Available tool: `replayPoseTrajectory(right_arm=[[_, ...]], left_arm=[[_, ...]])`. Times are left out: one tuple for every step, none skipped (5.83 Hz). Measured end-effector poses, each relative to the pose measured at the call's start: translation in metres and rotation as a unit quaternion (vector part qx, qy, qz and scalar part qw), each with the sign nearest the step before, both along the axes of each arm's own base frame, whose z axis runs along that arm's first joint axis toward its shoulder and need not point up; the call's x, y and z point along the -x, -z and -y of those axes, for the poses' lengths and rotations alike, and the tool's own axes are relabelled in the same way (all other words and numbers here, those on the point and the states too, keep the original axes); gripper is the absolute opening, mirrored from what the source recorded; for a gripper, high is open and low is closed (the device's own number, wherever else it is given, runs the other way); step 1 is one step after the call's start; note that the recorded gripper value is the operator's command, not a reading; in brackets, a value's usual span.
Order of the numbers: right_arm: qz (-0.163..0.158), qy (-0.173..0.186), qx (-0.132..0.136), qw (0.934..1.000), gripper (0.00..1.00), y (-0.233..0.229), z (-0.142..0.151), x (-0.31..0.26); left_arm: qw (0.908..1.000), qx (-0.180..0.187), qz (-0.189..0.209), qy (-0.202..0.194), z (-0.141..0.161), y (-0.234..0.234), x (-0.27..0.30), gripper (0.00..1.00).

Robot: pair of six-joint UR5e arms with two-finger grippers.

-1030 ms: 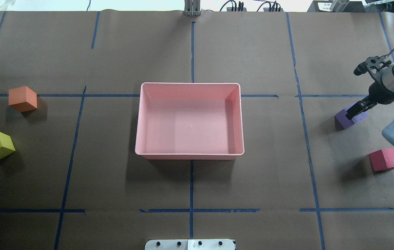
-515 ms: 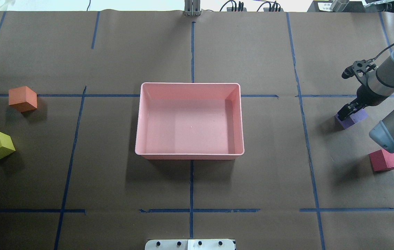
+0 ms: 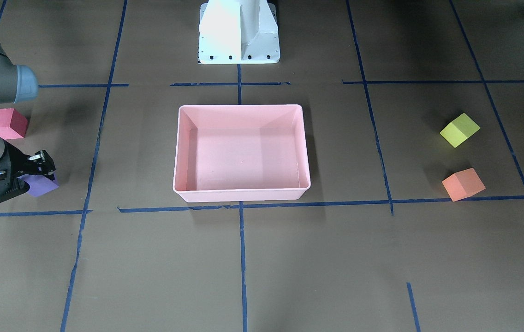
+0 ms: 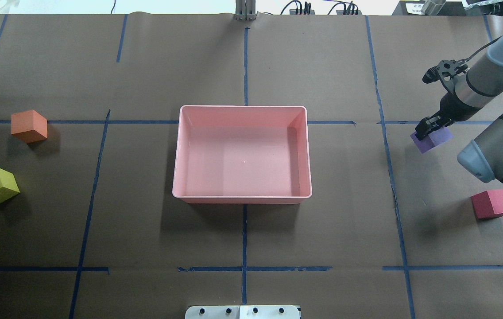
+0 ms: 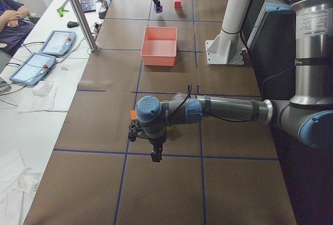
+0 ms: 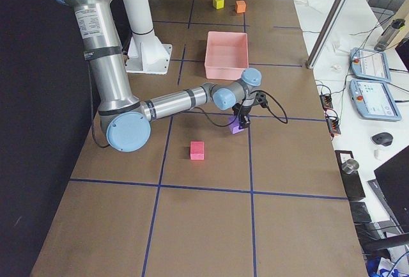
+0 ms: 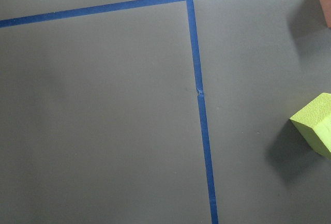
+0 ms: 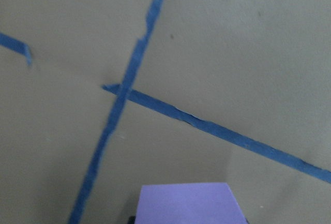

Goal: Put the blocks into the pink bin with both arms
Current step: 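Carry the purple cube with the right gripper into the pink bin and release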

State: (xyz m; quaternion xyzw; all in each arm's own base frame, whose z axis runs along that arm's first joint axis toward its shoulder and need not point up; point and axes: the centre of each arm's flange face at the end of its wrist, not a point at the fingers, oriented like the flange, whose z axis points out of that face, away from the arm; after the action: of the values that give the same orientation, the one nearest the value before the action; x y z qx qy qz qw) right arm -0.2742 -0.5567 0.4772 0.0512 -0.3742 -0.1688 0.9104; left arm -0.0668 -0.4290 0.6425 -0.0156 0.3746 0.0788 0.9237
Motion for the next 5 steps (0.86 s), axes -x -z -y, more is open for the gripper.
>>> replayPoseTrajectory(right_arm=[[0.003,-0.03,0.032,0.999,0.28,0.072,0.009,0.014],[0.008,-0.061,0.066,0.9959,0.28,0.139,0.004,0.033],[0.019,-0.096,0.105,0.9896,0.29,0.195,-0.011,0.067],[0.023,-0.131,0.139,0.9814,0.32,0.241,-0.036,0.116],[0.017,-0.16,0.156,0.9745,0.37,0.27,-0.069,0.165]], left_arm=[[1.0,-0.001,0.0,0.0,0.0,0.001,0.0,1.0],[1.0,-0.001,0.0,0.0,0.0,0.001,0.0,1.0],[1.0,-0.001,-0.001,0.0,0.0,0.001,0.0,1.0],[1.0,-0.002,-0.002,0.0,0.0,0.002,0.0,1.0],[1.0,-0.003,-0.003,0.0,0.0,0.002,-0.001,1.0]])
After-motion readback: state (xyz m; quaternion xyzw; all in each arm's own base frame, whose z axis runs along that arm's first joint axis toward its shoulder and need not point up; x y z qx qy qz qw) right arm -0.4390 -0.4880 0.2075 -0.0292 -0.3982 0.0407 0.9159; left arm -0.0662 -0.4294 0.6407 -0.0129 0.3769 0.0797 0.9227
